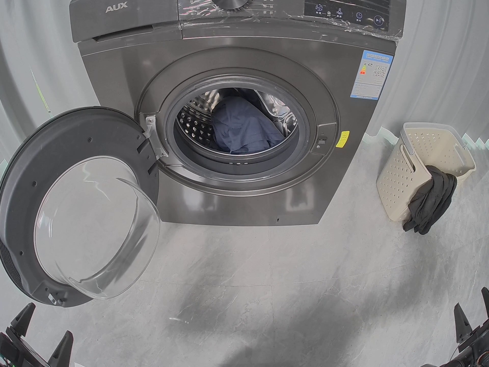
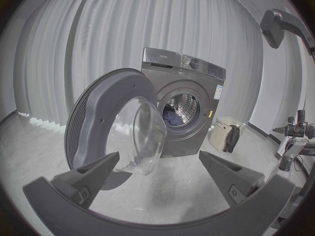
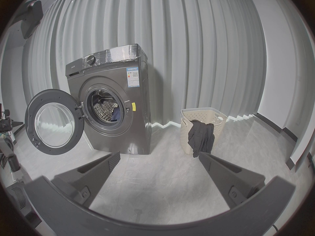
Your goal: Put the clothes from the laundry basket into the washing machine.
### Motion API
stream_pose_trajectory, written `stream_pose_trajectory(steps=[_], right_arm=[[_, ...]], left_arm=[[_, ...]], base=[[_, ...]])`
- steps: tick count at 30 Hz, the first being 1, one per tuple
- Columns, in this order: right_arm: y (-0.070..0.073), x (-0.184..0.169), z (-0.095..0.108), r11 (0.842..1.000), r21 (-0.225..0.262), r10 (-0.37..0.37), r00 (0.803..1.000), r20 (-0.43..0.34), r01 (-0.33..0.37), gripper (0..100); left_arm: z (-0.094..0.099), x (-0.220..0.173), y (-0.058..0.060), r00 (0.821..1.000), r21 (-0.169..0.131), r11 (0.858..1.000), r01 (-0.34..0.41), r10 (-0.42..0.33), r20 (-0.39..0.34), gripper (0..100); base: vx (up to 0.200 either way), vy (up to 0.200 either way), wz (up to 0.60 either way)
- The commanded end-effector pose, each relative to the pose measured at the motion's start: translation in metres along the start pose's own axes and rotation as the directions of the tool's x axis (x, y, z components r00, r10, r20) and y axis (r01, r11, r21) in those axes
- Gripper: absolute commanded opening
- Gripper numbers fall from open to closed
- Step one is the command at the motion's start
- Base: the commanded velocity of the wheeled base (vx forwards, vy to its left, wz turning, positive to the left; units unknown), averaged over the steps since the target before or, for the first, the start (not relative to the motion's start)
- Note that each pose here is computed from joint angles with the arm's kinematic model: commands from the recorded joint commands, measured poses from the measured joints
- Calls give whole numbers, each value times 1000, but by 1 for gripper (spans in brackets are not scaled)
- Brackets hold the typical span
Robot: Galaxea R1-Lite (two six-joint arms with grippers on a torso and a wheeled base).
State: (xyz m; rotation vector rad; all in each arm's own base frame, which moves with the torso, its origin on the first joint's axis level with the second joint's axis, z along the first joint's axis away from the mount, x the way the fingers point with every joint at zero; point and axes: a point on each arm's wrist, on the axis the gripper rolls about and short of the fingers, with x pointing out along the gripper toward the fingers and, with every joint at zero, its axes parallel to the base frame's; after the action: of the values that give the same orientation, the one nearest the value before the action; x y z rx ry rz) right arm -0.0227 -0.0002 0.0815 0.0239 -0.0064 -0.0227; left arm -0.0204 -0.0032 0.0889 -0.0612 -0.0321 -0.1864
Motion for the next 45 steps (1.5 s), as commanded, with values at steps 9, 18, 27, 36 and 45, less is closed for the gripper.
stream_pose_trajectory(steps=[9,18,27,36,45], right_arm=[[0,1,-5,1000,-16,10,1000,-22,-10,100],[0,1,-5,1000,-19,13,1000,-22,-13,100],[0,1,-5,1000,-19,13,1000,-22,-13,100],[0,1,-5,1000,-19,13,1000,-22,-13,100],[0,1,-5,1000,-19,13,1000,-22,-13,100]], left_arm=[[-7,-5,-4,994,56,993,106,-105,-14,100],[-12,-4,3,980,69,978,-198,199,-16,100],[-13,-3,3,983,62,982,-178,180,-25,100],[-13,-3,3,984,59,983,-172,174,-24,100],[-13,-4,3,985,57,984,-169,171,-26,100]], base=[[-67,-133,0],[-67,-200,0],[0,-67,0],[0,-133,0],[0,-200,0]])
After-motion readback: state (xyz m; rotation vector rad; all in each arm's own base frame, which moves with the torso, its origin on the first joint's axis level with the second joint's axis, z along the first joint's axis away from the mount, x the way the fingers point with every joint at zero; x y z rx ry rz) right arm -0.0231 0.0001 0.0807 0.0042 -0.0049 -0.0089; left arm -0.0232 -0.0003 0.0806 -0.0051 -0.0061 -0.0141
